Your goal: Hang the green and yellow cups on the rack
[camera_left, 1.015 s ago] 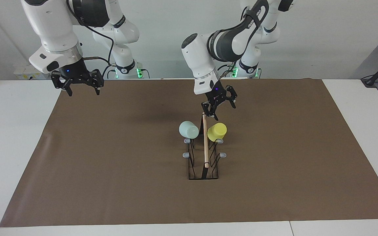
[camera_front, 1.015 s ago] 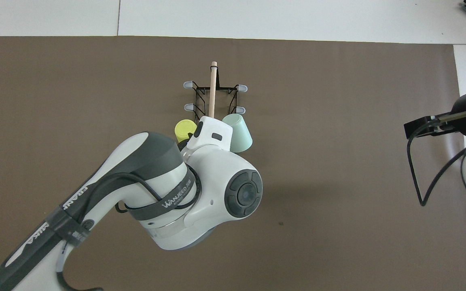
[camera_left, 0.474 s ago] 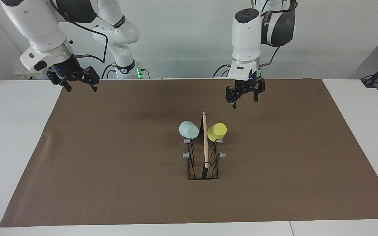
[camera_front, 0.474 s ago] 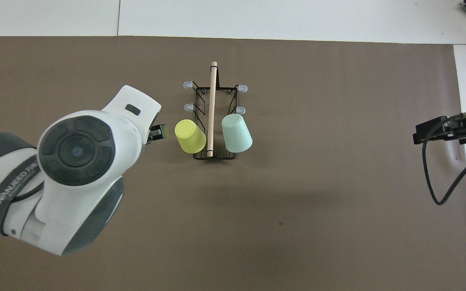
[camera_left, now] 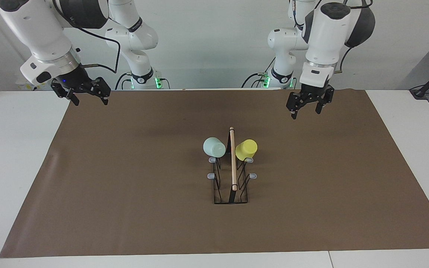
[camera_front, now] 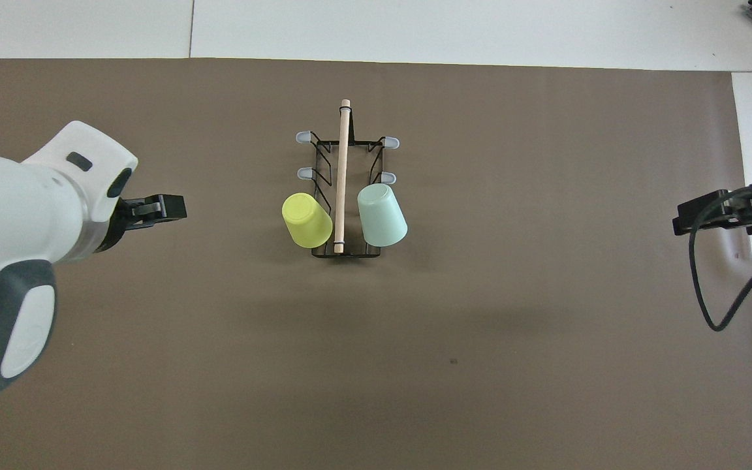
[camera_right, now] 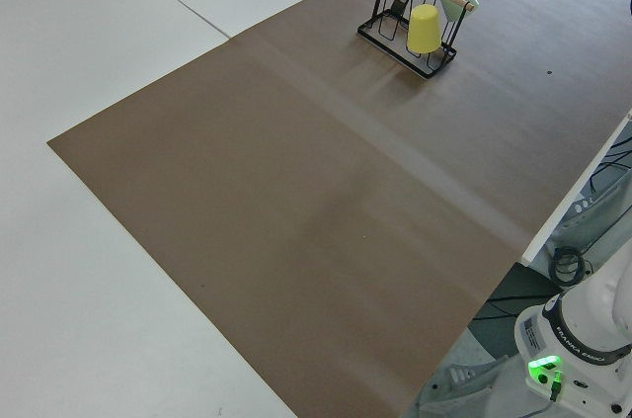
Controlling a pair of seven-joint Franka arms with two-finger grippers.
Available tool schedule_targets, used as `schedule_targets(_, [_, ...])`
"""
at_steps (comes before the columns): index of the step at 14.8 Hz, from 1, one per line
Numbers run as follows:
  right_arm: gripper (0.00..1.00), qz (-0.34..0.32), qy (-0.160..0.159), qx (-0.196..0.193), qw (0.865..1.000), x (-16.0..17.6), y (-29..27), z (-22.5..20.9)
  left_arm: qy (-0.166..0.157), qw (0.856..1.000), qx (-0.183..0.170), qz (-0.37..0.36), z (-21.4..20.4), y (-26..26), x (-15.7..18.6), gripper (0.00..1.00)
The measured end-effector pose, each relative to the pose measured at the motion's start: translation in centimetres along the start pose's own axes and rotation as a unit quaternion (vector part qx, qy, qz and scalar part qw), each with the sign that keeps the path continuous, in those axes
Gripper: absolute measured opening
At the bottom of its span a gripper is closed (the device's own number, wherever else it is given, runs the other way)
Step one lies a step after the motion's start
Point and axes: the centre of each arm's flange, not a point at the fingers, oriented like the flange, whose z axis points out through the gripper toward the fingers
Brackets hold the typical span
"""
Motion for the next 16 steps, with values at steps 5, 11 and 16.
schedule_targets(5, [1.0,-0.005,-0.001,0.001,1.0,-0.5,0.1,0.0,-0.006,0.999,-0.021,0.025,-2.0,-6.5,2.1,1.0])
schedule_targets(11, [1.0,-0.012,0.004,-0.006,1.0,-0.3,-0.5,0.0,0.011,0.993,-0.026,0.113,-7.6,-11.3,5.8,1.0])
schedule_targets(16, [1.0,-0.016,0.003,-0.021,1.0,-0.3,-0.8,0.0,-0.054,0.991,-0.025,0.119,-8.6,-10.9,6.3,1.0])
